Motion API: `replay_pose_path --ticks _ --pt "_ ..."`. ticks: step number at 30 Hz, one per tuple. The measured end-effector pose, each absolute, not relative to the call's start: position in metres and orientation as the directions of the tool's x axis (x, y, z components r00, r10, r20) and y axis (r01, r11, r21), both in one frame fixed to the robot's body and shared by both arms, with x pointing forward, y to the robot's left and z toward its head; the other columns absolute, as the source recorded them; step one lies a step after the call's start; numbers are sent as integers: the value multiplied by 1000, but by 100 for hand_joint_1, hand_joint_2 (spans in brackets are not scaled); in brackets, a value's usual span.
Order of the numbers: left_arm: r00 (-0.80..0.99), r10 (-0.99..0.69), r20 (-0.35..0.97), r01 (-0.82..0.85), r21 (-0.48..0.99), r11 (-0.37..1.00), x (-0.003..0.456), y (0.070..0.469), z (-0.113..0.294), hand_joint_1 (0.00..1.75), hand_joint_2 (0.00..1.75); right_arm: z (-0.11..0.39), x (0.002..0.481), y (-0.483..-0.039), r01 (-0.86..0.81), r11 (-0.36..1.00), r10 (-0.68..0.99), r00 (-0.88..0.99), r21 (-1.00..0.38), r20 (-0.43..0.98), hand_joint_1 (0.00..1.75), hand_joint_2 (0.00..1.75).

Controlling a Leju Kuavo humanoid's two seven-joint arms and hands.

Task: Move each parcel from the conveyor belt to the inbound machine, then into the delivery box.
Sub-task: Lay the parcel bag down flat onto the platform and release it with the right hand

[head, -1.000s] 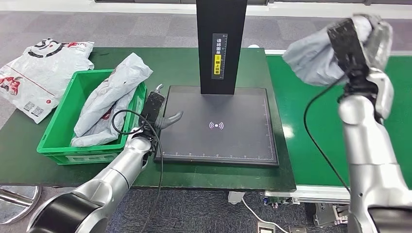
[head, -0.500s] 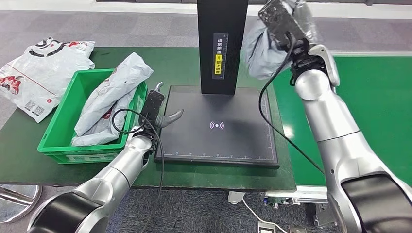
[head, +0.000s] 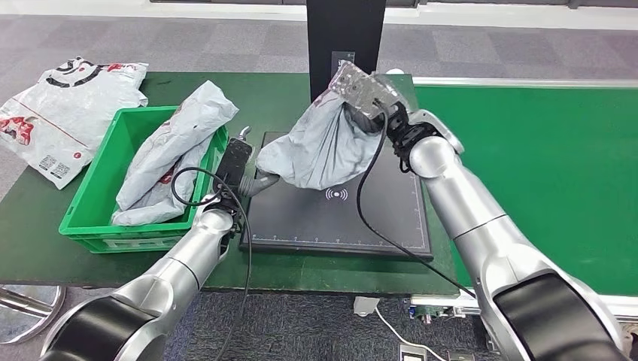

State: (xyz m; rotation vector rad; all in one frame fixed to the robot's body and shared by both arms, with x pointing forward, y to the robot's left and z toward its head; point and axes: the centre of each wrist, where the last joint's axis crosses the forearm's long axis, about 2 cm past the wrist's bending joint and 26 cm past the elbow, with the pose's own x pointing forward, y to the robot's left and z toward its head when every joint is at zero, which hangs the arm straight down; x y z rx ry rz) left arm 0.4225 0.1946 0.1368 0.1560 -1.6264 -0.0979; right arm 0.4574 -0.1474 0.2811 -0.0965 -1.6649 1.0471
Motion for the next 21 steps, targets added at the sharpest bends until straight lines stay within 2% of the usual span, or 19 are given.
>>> replay_pose_path --ticks 3,4,10,21 --pt "-47 -161 986 -41 159 986 423 195 137 0 175 263 453 -140 -511 556 562 -350 -655 750 23 175" --pt "-45 -161 986 -40 159 986 423 195 137 0 175 258 451 -138 -527 541 571 -342 -655 746 16 175" --pt "-45 -160 986 -34 158 987 423 195 137 0 175 237 446 -136 -570 489 617 -310 -661 724 16 175" --pt "-45 -159 986 -33 158 987 423 194 137 0 175 229 445 -137 -579 471 637 -298 -666 710 16 175"
